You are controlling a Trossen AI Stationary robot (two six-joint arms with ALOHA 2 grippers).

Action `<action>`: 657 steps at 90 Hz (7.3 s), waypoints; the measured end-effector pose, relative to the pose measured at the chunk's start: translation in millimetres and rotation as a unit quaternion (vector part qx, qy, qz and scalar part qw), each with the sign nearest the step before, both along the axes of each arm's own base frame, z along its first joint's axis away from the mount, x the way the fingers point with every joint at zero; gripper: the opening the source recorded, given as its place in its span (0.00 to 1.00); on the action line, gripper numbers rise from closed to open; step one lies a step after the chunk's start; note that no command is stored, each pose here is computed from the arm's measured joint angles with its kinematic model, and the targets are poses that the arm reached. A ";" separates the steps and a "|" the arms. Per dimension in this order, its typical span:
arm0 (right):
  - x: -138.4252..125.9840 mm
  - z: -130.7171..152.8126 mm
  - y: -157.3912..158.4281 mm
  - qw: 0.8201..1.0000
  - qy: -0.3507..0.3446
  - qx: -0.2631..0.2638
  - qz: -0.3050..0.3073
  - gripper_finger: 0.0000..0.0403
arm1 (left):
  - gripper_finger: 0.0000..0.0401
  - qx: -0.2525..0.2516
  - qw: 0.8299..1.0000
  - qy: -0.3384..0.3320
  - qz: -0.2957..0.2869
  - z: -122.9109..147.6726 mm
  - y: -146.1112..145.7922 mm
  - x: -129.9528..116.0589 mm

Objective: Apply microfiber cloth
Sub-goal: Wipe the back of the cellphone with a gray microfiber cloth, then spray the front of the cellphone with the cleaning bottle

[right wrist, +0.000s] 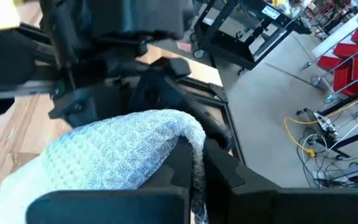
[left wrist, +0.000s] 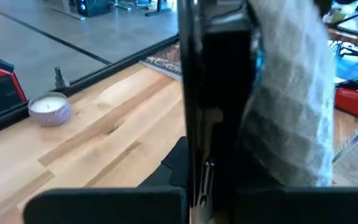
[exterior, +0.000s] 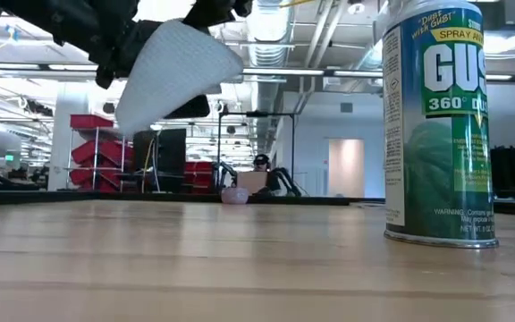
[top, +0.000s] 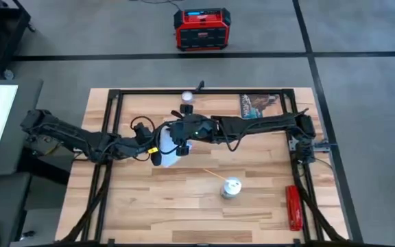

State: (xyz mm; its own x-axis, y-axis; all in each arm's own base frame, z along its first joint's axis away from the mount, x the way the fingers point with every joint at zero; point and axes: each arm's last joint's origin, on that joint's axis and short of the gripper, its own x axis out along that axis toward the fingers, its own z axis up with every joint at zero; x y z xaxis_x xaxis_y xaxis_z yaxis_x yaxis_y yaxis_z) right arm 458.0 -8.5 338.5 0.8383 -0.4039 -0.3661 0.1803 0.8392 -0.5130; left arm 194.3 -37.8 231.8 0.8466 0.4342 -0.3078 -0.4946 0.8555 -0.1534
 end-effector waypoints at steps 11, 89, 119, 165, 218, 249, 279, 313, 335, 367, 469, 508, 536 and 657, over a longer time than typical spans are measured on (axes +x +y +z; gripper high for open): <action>0.3 5.0 -0.2 1.000 -0.011 -0.006 -0.002 0.00 | 0.00 -0.002 1.000 0.012 -0.015 -3.1 -3.4 -0.4; -118.4 -7.7 12.8 0.980 0.089 0.041 -0.176 0.00 | 0.01 0.043 0.998 0.032 -0.010 -4.7 -11.9 -4.8; -202.8 -44.0 10.9 0.954 0.073 0.121 -0.266 0.00 | 0.01 0.046 0.998 0.032 -0.008 -4.3 -11.3 -4.6; -227.4 -130.6 31.8 0.920 0.066 0.267 -0.280 0.00 | 0.01 0.057 0.998 0.037 0.016 -3.6 0.7 -1.3; -213.5 -68.1 37.1 0.966 -0.076 0.175 -0.174 0.00 | 0.01 0.050 0.998 0.027 0.023 -4.4 1.2 2.8; -231.4 -78.8 26.6 0.951 -0.019 0.195 -0.238 0.05 | 0.01 0.050 0.998 0.031 0.023 -6.5 0.7 3.8; -217.7 -84.8 27.5 0.958 -0.017 0.179 -0.222 0.37 | 0.01 0.051 0.998 0.034 0.022 -7.0 0.8 3.6; -246.5 -79.1 50.6 0.951 0.075 0.215 -0.210 0.03 | 0.01 0.052 0.997 0.042 0.024 -7.8 5.7 4.5; -274.6 -80.6 104.8 0.919 0.084 0.347 -0.170 0.00 | 0.01 0.050 0.997 0.046 0.027 -8.0 10.4 5.5; -264.2 -125.6 168.5 0.894 0.109 0.399 -0.173 0.00 | 0.01 0.042 0.998 0.035 0.023 -6.5 12.7 8.3; -213.7 -129.8 180.9 0.889 0.041 0.452 -0.065 0.00 | 0.01 0.055 0.998 0.033 0.003 -4.2 13.3 10.1; -184.5 -178.8 179.1 0.889 0.071 0.442 -0.100 0.00 | 0.01 0.051 0.998 0.028 0.005 -3.7 13.6 10.3; -167.8 -165.9 174.8 0.887 0.024 0.459 -0.041 0.00 | 0.01 0.050 0.998 0.030 0.001 -4.1 13.4 10.3; -160.6 -113.0 0.6 0.866 -0.138 0.481 0.020 0.00 | 0.01 0.549 0.753 0.362 0.011 24.0 32.7 12.6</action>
State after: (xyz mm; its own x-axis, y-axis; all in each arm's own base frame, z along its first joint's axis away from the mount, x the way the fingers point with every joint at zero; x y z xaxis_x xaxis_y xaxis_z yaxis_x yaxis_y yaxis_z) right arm 297.5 -7.8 225.5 0.9538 0.0079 -0.3004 0.1451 0.8632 0.4836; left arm 206.8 -5.1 255.8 0.6177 0.7757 -0.1298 -0.1243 0.2592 0.9578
